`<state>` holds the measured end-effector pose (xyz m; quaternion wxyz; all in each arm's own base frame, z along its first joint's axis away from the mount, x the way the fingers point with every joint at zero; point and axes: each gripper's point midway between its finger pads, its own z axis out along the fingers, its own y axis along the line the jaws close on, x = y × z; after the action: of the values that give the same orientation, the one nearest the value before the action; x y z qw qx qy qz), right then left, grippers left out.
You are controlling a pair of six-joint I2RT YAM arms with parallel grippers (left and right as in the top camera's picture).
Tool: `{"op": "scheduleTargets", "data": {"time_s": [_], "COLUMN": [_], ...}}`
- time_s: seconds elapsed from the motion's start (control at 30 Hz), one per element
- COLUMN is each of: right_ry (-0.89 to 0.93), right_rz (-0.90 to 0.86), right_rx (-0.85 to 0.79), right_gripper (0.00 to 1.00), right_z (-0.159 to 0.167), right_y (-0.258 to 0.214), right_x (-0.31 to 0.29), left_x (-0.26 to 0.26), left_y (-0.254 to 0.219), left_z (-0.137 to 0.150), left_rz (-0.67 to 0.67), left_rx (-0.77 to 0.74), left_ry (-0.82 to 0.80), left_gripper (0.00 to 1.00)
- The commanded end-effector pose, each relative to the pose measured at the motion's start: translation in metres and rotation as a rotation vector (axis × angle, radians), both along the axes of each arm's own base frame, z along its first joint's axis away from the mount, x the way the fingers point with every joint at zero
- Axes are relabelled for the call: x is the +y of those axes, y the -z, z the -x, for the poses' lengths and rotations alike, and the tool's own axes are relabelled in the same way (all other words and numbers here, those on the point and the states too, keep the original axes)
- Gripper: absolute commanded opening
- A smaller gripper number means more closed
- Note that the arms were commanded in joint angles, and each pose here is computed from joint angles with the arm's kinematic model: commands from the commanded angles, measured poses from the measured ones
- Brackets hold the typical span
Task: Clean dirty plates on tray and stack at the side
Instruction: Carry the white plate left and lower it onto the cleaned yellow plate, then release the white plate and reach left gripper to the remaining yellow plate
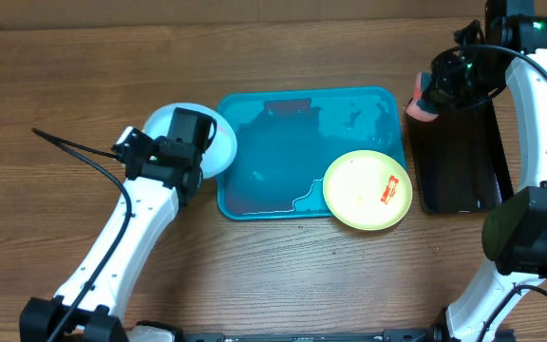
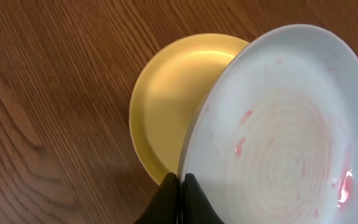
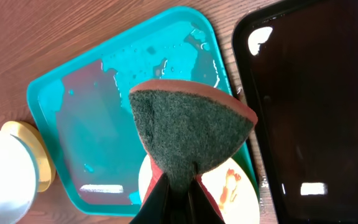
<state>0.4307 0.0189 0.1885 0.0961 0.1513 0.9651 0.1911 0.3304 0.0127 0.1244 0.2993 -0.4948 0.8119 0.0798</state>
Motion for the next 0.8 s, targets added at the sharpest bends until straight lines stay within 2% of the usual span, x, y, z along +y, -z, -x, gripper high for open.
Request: {"op": "scheduleTargets", "data": {"time_s": [0.0,0.2,0.37,0.67,0.77], "right_ry": [-0.014,-0.024,-0.024,-0.024,-0.025], "right_rz": [0.007,0.009,0.009,0.009,0.009], "right_rx": [-0.024,-0.018,-0.02,-0.019,-0.019], "right_gripper": [0.05,0.06,0.06,0.06,0.06], "right_z": [0.0,0.002,0.001,0.001,0.001], "right_y": [-0.008,-0.006,-0.006,-0.006,-0.006], "right_x": [0.001,0.001,0.001,0.001,0.001], "left_x": [0.022,0.047,0.055,0.047,0.045], "left_y": [0.009,0.032,0.034,0.036,0.037], "left_z": [0.001,0.02,0.024,0.013,0.014], "left_rz": [-0.046,-0.058,-0.077,-0.067,-0.055], "left_rx": [0.019,0.134,0.154,0.172,0.178], "left_ry": [-0.085,-0.19,-0.208,-0.098,-0.089], "left_gripper": [0.04,0.04,0.04,0.04,0.1]}}
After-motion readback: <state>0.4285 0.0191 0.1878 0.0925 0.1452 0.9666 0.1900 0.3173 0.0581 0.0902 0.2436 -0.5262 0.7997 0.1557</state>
